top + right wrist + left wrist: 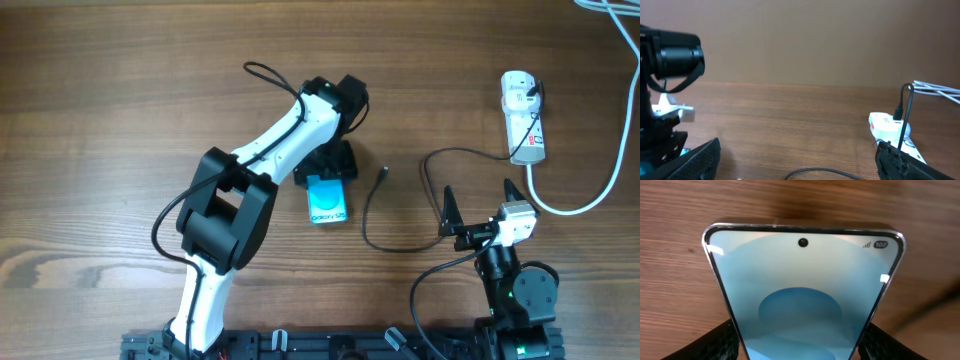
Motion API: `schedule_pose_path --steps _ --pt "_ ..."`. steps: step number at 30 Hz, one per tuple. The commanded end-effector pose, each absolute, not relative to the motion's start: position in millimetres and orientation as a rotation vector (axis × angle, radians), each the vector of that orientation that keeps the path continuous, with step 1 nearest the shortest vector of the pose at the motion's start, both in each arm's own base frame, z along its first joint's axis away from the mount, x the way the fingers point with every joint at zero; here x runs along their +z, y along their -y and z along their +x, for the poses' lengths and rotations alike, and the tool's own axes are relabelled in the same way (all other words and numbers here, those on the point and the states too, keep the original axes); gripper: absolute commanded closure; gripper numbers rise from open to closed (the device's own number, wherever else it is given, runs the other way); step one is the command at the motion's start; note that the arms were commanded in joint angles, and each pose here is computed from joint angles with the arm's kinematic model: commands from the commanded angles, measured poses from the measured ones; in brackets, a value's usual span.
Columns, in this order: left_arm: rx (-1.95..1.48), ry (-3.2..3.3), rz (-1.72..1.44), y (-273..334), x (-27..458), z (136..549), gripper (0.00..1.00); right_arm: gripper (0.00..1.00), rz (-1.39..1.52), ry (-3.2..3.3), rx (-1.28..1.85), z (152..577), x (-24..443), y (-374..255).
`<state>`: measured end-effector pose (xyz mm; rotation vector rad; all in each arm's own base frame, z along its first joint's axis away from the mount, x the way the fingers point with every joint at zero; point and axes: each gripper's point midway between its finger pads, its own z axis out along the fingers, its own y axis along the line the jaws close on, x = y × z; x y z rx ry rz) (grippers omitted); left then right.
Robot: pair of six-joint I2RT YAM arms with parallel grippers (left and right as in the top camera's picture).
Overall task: Plug charger to phone and switch on socket
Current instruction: 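Lift the phone with the left gripper and tilt it upright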
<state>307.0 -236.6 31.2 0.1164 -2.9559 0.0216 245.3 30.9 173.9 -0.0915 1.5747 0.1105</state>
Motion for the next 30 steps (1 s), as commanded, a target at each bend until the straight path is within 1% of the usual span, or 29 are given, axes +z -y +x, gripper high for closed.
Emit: schedule_pose_path --steps 1,4,5,7,12,16,26,30 --pt "0.327 2.876 -0.024 271.3 58.2 297.7 0.27 0.0 -0.114 -1.571 0.114 244.9 174.4 -34.0" --pt "0.57 2.794 -0.113 290.1 84.4 289.0 0.27 0.0 -0.114 -1.571 0.114 244.9 174.4 -34.0" --pt "0.752 2.723 -0.155 299.7 105.2 286.1 0.28 0.01 -0.114 -1.571 0.115 244.9 174.4 -34.0" --pt "0.909 2.657 -0.175 305.2 124.7 286.1 0.28 0.0 -0.114 -1.571 0.115 244.9 174.4 -34.0" --pt "1.216 2.499 -0.068 300.8 165.9 301.6 0.29 0.0 -0.114 -1.571 0.115 244.9 174.4 -34.0" --pt "1.524 2.264 0.025 293.5 208.1 318.0 0.29 0.0 -0.114 -1.571 0.115 244.9 174.4 -34.0" --pt "1.877 1.978 0.062 271.5 261.8 343.1 0.29 0.0 -0.114 -1.571 0.115 244.9 174.4 -34.0" --pt "1.894 1.964 0.082 266.0 264.2 347.1 0.29 0.0 -0.114 -1.571 0.115 244.9 174.4 -34.0"
